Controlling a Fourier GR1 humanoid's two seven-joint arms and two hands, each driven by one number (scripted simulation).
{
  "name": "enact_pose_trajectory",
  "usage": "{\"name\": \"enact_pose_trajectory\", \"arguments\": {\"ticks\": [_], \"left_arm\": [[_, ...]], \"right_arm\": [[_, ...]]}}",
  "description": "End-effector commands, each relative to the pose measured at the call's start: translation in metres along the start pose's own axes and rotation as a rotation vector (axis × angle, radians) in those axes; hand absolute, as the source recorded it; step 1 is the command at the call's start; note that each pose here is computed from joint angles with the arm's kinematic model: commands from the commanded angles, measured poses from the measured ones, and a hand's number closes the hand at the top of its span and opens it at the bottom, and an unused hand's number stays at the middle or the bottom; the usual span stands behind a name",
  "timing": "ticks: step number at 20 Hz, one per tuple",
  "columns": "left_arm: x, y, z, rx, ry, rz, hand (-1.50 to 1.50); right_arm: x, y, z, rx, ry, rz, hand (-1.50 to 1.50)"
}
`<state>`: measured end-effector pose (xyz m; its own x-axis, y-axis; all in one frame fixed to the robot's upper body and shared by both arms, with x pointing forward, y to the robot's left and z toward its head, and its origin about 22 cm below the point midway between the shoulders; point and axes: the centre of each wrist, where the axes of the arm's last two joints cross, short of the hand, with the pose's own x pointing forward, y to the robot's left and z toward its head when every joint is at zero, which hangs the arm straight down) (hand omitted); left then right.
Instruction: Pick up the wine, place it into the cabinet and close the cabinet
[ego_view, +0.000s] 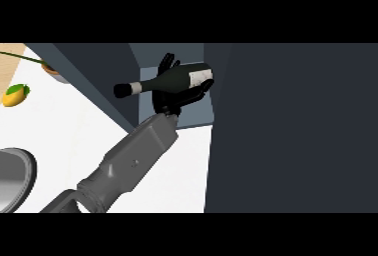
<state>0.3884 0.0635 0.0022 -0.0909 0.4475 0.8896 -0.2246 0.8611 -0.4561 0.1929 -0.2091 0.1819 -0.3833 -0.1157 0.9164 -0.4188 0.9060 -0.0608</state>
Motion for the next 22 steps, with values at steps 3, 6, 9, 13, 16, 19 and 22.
{"name": "enact_pose_trajectory", "arguments": {"ticks": [3, 6, 9, 13, 16, 19, 22], "left_arm": [[0.002, -0.001, -0.005, 0.012, -0.021, -0.049, -1.5], [0.007, -0.004, -0.011, -0.016, -0.047, -0.135, -1.5], [-0.003, 0.003, -0.003, -0.036, -0.082, -0.211, -1.5], [0.002, -0.009, -0.002, -0.087, -0.097, -0.216, -1.5], [0.007, -0.026, 0.001, -0.11, -0.1, -0.214, -1.5], [0.013, -0.032, -0.003, -0.114, -0.135, -0.2, -1.5], [0.002, -0.022, 0.006, -0.113, -0.155, -0.17, -1.5]], "right_arm": [[0.005, 0.001, -0.001, -0.007, 0.001, 0.004, -1.5], [0.008, 0.004, -0.003, -0.004, -0.016, -0.002, -1.5], [0.002, 0.0, 0.001, 0.005, -0.001, -0.012, -1.5], [-0.002, 0.003, -0.007, -0.006, 0.014, 0.009, -1.5], [-0.011, 0.0, 0.0, -0.02, 0.003, -0.009, -1.5], [0.002, 0.01, 0.004, -0.024, 0.012, -0.002, -1.5], [0.002, 0.008, 0.004, -0.002, 0.025, 0.002, -1.5]]}}
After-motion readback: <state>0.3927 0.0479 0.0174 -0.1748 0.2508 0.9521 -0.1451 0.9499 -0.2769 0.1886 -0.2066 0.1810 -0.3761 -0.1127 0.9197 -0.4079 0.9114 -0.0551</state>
